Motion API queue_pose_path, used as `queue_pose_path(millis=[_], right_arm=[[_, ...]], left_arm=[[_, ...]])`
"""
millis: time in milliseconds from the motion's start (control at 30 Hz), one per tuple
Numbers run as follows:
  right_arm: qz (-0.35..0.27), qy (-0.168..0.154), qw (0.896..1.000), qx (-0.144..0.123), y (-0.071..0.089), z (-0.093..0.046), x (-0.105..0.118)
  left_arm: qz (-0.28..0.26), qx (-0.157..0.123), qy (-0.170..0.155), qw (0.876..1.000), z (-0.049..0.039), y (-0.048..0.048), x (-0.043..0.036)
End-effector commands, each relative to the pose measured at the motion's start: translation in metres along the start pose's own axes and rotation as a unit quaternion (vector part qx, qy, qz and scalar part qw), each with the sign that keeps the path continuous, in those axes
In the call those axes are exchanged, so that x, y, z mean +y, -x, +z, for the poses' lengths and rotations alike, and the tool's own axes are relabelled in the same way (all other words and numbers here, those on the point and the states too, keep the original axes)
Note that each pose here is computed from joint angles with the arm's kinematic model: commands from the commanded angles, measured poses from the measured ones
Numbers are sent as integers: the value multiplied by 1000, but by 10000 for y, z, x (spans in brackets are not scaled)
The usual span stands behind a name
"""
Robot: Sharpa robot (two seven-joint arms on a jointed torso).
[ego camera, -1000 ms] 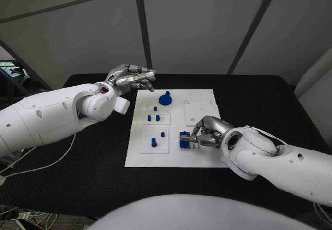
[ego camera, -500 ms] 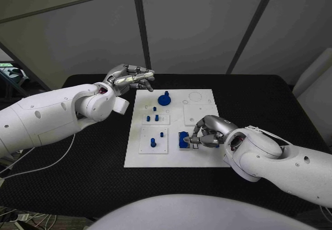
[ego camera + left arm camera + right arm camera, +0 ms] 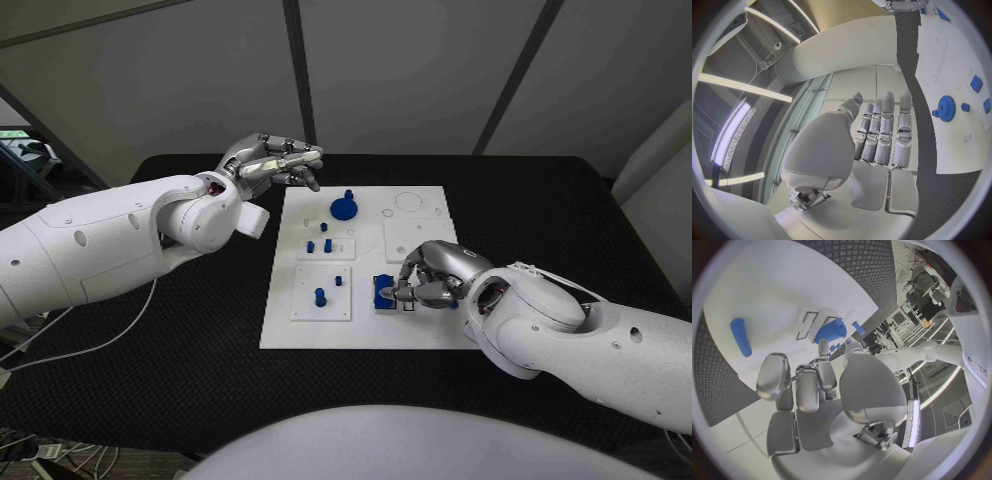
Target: Assemble the parts on the task board
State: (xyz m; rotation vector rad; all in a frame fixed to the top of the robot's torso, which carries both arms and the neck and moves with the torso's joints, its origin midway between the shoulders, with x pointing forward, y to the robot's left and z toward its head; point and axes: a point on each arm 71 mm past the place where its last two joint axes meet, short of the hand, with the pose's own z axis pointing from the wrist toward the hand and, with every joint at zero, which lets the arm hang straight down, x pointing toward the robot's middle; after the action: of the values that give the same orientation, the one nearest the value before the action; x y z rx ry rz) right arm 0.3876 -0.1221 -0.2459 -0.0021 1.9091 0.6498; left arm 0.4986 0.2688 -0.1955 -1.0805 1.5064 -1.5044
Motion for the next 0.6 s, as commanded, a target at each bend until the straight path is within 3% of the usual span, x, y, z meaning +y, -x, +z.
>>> queue_pose_path(millis=[33, 600], right_arm=[[-17, 8, 1000, 12, -16, 14, 14], [-34, -5, 999, 2, 2, 37, -61]], left_arm=[[0, 5, -3, 1000, 4, -11, -11], [0, 5, -3, 1000, 11, -14, -8]])
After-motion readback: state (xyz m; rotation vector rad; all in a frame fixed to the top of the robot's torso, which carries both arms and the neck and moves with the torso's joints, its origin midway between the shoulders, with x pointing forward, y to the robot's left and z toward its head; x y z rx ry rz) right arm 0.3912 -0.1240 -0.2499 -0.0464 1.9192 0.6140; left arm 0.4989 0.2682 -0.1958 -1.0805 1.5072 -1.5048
